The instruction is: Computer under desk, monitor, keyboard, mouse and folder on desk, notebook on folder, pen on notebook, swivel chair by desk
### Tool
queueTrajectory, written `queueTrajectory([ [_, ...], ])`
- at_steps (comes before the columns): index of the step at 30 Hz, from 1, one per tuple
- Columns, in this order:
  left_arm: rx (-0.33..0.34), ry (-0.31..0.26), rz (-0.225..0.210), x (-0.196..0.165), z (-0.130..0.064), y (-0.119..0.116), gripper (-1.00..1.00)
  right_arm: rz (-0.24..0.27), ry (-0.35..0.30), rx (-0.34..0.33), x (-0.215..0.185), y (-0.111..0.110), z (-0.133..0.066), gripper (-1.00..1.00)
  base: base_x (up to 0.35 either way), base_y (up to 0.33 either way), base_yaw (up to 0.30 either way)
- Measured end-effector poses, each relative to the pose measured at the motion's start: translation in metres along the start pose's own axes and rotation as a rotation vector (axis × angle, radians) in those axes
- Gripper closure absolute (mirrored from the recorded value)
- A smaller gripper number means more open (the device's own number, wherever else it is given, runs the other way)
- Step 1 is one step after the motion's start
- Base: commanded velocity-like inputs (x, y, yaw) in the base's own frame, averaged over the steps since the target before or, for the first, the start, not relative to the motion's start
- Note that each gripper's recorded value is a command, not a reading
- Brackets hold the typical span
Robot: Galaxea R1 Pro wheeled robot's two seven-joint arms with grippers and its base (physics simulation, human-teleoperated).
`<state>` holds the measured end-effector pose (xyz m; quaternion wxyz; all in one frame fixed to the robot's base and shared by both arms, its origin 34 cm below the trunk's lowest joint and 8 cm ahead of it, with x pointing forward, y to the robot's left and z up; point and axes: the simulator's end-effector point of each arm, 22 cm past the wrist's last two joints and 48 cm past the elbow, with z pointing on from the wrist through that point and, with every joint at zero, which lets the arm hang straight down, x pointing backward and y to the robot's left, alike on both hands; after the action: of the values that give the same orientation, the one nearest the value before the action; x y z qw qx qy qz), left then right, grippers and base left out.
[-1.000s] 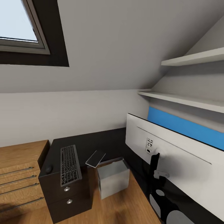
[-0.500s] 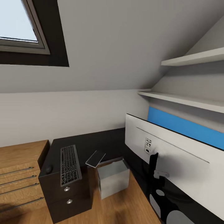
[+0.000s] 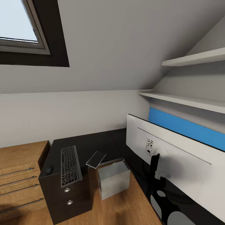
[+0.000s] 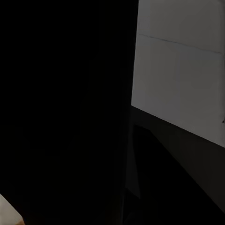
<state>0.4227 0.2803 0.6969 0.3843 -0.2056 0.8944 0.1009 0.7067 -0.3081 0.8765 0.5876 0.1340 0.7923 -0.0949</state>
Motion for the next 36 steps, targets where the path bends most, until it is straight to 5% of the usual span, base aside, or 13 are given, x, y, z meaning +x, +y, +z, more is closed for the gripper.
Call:
queueTrajectory([
  [15,0.000,0.000,0.000,-0.0001,0.0001,0.0002,-1.00,0.002,0.000,-0.001,0.0001,0.0003,0.0000,1.00,-0.011,-0.001,0.000],
  [36,-0.001,0.001,0.000,0.0000,0.0004,0.0001,-1.00,-0.004,-0.001,-0.006,0.0003,0.0021,0.0002,1.00,-0.313,-0.077,0.007],
])
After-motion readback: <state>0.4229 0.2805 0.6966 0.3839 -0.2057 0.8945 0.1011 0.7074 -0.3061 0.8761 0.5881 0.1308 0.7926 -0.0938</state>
